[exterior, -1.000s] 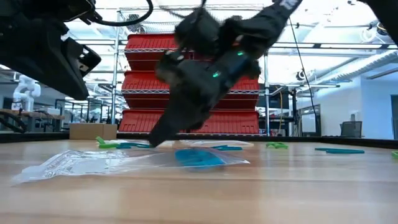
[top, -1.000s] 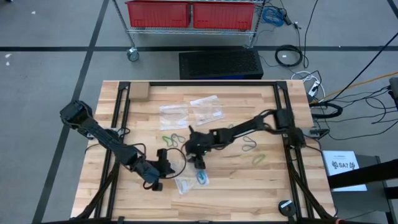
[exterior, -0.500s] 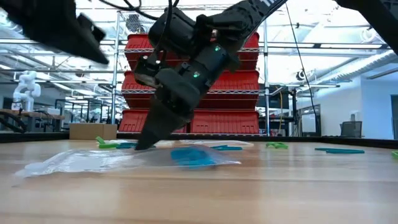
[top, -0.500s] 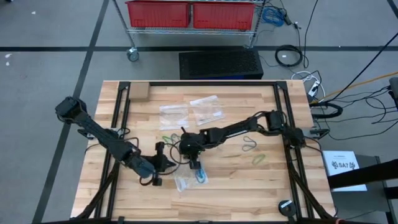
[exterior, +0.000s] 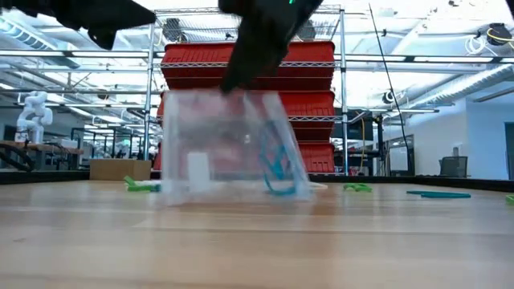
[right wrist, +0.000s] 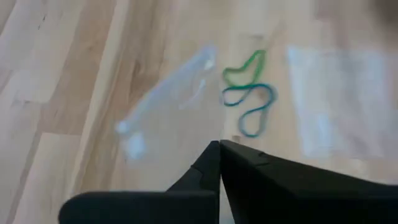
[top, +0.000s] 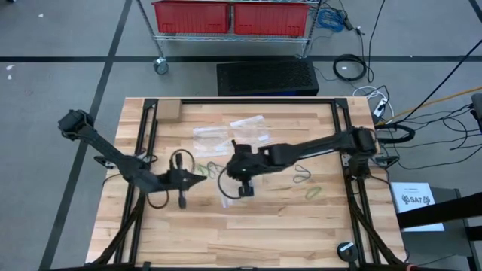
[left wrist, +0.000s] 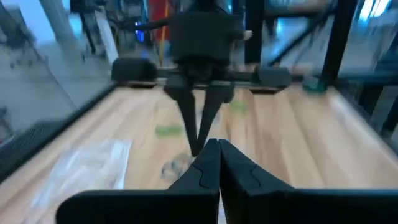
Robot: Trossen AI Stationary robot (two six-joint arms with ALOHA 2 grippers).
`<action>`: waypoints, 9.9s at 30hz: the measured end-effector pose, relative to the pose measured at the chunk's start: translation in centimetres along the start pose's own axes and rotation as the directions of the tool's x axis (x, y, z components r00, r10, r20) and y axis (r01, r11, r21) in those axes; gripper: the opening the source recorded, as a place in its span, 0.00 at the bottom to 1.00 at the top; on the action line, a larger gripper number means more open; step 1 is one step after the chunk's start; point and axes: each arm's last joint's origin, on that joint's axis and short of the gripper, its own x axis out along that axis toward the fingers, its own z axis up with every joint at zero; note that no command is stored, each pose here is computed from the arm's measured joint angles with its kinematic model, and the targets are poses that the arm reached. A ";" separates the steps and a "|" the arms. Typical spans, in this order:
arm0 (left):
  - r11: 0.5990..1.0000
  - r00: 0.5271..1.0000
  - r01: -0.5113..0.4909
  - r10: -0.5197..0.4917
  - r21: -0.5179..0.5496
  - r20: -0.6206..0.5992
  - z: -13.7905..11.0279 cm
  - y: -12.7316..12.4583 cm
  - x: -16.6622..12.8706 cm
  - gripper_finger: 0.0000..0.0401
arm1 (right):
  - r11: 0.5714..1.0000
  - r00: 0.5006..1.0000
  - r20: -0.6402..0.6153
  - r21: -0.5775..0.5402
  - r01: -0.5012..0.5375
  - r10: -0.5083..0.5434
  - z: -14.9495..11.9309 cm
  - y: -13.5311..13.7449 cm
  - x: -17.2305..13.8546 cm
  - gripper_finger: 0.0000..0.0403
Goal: Sort rubber bands
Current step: Close the transparent zip bag
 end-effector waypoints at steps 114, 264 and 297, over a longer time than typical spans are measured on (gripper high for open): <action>0.970 0.983 0.033 0.013 0.242 -0.185 0.6 2.2 8.6 0.02 | 0.997 0.991 0.114 0.029 0.068 -0.071 0.8 2.1 -11.5 0.40; 0.991 0.988 0.118 -0.123 0.055 0.097 1.5 3.5 7.7 0.00 | 0.975 0.973 -0.111 0.068 0.210 -0.201 -1.3 3.3 -8.8 0.00; 0.991 0.986 0.125 -0.130 0.051 0.103 1.6 3.5 7.6 0.00 | 0.987 0.990 0.006 0.075 0.139 -0.140 1.0 2.6 -10.1 0.36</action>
